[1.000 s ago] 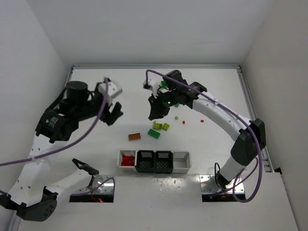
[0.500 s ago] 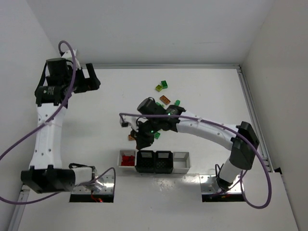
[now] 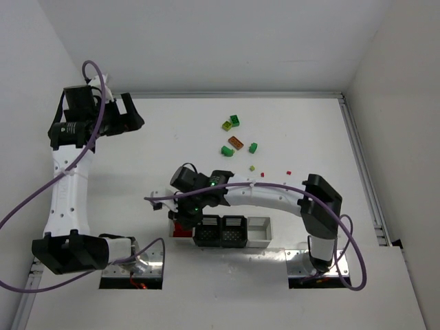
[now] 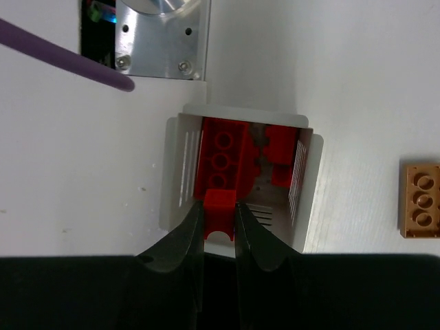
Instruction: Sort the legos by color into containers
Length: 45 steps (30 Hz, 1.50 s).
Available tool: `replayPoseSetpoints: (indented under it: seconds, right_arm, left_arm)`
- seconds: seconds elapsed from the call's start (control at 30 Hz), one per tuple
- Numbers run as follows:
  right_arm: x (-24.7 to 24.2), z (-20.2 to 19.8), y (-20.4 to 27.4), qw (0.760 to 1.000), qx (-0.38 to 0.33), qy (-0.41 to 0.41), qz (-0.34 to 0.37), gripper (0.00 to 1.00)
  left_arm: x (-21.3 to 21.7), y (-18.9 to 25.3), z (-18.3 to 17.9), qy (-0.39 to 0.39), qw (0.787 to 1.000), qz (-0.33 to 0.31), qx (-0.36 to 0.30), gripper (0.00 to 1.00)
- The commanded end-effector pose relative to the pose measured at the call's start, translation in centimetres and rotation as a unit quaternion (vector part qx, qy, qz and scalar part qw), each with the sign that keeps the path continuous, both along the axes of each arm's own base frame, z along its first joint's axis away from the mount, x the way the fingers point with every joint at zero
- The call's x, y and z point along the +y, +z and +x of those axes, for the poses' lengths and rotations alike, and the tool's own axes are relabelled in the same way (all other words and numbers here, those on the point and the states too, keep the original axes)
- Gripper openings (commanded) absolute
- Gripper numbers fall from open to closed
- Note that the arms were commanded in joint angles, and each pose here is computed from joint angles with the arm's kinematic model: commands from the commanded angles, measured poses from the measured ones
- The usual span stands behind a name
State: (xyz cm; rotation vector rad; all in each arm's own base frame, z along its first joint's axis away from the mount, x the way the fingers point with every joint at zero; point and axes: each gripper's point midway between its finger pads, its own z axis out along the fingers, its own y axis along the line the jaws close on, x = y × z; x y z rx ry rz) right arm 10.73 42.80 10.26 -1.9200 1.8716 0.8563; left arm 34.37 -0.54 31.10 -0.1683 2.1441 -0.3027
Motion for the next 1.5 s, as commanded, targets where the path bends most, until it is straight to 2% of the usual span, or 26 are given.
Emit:
replayPoseSetpoints:
  seconds: [0.0, 0.1, 0.13, 0.23, 0.43, 0.53, 0.6, 0.63, 0.73, 0.8, 0.83, 0.9, 1.0, 1.03, 1.17, 1.27, 1.37, 1.47]
  right_arm:
    - [2.1, 0.9, 1.6, 0.999, -0.037, 0.001, 0.034, 0.16]
    - [2.2, 1.3, 0.8, 0.999, -0.042, -0.004, 0.025, 0.23]
    - [2.2, 1.3, 0.8, 0.999, -0.042, -0.004, 0.025, 0.32]
    - [2.2, 1.4, 0.8, 0.999, -0.042, -0.01, 0.023, 0.45]
    - [2.4, 3.1, 3.4, 0.997, -0.046, -0.046, 0.052, 0.46]
    - [2.1, 6.2, 7.5, 0.988, -0.091, -0.094, 0.083, 0.43]
    - [-0.3, 9.4, 8.8, 0.983, -0.101, -0.131, 0.077, 0.39]
    - [-2.1, 12.5, 9.5, 0.976, -0.11, -0.17, 0.079, 0.37]
    - [-8.0, 16.8, 9.1, 0.96, -0.116, -0.247, 0.061, 0.33]
    - [-11.8, 18.1, 7.2, 0.951, -0.112, -0.287, 0.035, 0.32]
    - [-14.8, 19.9, 7.9, 0.936, -0.124, -0.327, 0.039, 0.31]
    - [-18.7, 20.4, 6.0, 0.924, -0.121, -0.362, 0.015, 0.31]
    - [-24.4, 21.8, 4.6, 0.901, -0.098, -0.422, -0.004, 0.31]
    - [-25.7, 22.0, 4.4, 0.897, -0.091, -0.432, -0.011, 0.31]
    - [-32.2, 23.1, 1.9, 0.866, -0.082, -0.49, -0.047, 0.29]
    - [-35.4, 24.0, 0.5, 0.856, -0.071, -0.507, -0.07, 0.29]
    - [-37.7, 24.1, -1.3, 0.851, -0.039, -0.518, -0.082, 0.29]
    - [-38.8, 24.6, -2.2, 0.858, -0.034, -0.504, -0.089, 0.29]
  left_arm:
    - [0.1, 1.0, -0.4, -0.004, 1.0, 0.003, -0.02, 1.0]
    - [0.6, 0.8, -0.5, 0.003, 1.0, 0.01, -0.016, 1.0]
    - [0.6, 0.8, -0.5, 0.0, 1.0, 0.015, -0.017, 1.0]
    - [0.1, 0.5, -0.6, -0.026, 0.999, 0.019, -0.017, 1.0]
    - [-0.9, 0.3, -0.9, -0.067, 0.997, 0.018, -0.024, 1.0]
    - [-1.7, 0.2, -1.1, -0.109, 0.993, 0.026, -0.032, 1.0]
    - [-2.2, 0.0, -1.3, -0.132, 0.99, 0.042, -0.034, 0.98]
    - [-2.0, -0.1, -1.2, -0.124, 0.99, 0.052, -0.031, 0.95]
    - [-1.7, -2.4, -0.5, -0.117, 0.992, 0.054, 0.001, 0.92]
    - [-2.0, -3.0, -0.4, -0.13, 0.99, 0.048, 0.005, 0.9]
    - [-2.6, -3.3, -0.6, -0.143, 0.989, 0.037, 0.007, 0.9]
    - [-3.7, -4.2, 0.1, -0.166, 0.986, 0.026, 0.017, 0.9]
    - [-7.8, -5.1, 0.2, -0.251, 0.967, 0.021, 0.027, 0.9]
    - [-10.4, -6.5, -0.4, -0.302, 0.952, 0.021, 0.051, 0.9]
    - [-16.5, -8.4, -1.3, -0.384, 0.919, 0.048, 0.072, 0.86]
    - [-20.8, -10.2, -2.4, -0.435, 0.893, 0.078, 0.088, 0.82]
    - [-24.5, -10.6, -3.3, -0.483, 0.868, 0.093, 0.073, 0.79]
    - [-26.8, -10.6, -2.5, -0.503, 0.857, 0.097, 0.059, 0.79]
